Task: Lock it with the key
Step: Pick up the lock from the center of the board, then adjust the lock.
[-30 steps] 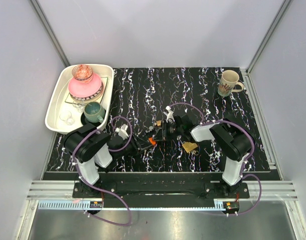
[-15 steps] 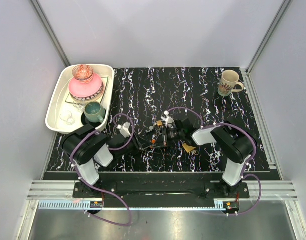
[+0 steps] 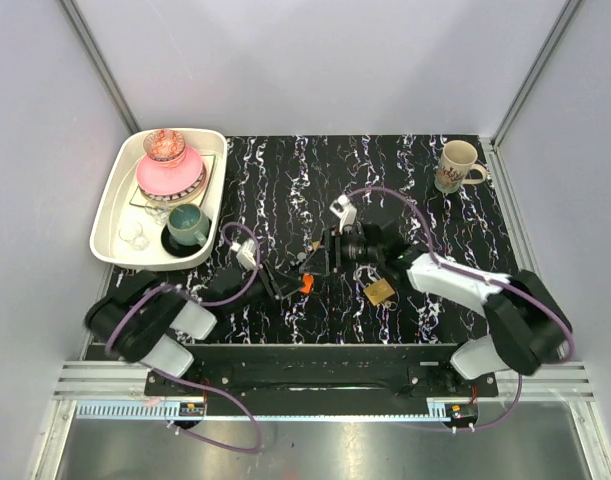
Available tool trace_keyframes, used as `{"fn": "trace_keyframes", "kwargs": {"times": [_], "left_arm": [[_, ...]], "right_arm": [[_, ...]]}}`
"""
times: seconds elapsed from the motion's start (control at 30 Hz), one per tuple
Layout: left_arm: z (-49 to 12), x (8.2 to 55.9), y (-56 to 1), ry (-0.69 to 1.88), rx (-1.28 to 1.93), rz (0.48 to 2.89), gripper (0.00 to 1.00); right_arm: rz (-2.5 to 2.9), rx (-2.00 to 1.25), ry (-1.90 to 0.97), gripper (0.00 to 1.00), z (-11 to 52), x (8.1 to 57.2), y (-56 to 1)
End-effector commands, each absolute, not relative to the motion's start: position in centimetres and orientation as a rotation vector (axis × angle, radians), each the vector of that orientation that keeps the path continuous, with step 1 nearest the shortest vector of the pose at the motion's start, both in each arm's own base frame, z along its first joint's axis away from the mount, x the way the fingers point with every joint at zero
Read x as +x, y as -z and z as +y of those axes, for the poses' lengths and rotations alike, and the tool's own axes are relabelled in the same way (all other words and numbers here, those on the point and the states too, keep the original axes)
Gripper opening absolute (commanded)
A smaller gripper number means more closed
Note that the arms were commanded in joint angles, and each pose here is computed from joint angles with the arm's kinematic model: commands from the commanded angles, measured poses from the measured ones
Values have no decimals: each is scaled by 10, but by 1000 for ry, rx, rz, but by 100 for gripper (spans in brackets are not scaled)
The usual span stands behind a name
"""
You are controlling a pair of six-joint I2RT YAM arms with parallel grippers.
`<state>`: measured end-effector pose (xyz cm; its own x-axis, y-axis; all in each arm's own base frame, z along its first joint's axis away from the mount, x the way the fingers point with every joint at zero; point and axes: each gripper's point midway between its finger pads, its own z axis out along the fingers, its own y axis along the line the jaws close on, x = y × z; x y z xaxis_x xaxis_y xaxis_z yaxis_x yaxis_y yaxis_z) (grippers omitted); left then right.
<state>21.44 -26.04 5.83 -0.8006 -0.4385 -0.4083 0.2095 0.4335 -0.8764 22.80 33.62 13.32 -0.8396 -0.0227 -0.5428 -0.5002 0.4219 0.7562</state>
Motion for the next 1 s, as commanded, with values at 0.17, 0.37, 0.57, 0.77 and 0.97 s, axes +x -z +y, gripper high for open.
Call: {"fn": "trace_keyframes", "kwargs": {"times": [0.17,0.37,0.57,0.77,0.97], "left_arm": [[-246,256,-207,1084,103,1764,0],[-217,246,-257,946,157,1785,0],[-211,220,-278,1045,222,1801,0],[-215,196,-297,1100,403,1698,0],[-215,164,-328,1139,572,1492,0]], "right_arm": [[1938,-574,-1060,83,294,245,-234],[1812,-631,-943,97,273,240,-267],[1730,-708,-954,98,275,227,-281],[1785,-644,-1184,98,300,219,-286],[1862,-608,-1500,97,333,207,-303]]}}
